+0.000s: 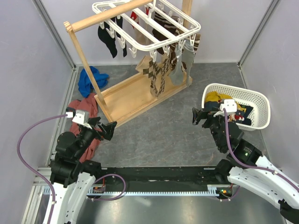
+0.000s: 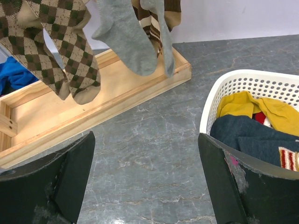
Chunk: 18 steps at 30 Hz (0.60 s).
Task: Clip the socks to the hanger
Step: Open the clamp at the hanger.
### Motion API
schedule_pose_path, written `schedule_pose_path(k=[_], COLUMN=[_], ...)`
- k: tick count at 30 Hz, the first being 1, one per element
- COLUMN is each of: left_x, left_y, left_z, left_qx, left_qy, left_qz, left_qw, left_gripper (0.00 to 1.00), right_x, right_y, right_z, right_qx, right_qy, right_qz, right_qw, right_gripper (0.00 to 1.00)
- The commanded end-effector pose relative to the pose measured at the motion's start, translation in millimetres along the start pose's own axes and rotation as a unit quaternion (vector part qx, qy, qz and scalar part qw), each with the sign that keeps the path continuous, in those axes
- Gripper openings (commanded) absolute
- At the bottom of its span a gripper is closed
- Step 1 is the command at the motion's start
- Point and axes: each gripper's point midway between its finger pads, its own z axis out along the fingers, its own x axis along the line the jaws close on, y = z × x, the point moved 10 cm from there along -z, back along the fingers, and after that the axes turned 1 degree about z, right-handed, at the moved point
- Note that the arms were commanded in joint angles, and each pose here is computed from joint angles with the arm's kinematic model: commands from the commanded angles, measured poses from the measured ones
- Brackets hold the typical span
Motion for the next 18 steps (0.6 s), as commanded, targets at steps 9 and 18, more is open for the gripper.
schedule_pose_path(k=[9, 18], left_x=[-0.4, 3.5], left_y=[4.4, -0.4], left_z=[6.3, 16.0], left_qx=[-0.012, 0.011], left_qy=[-0.013, -0.005], left_qz=[0.015, 0.015], left_qw=[1.0, 1.0], left_gripper=[0.99, 0.99], right_x=[28.0, 92.2], right_y=[26.8, 83.6], right_z=[-2.7, 19.6], right_qx=[-0.041, -0.032], right_qy=[0.166, 0.323], right_qz=[-0.018, -0.061], right_qw=[0.985, 0.944], right_gripper=[0.98, 0.98])
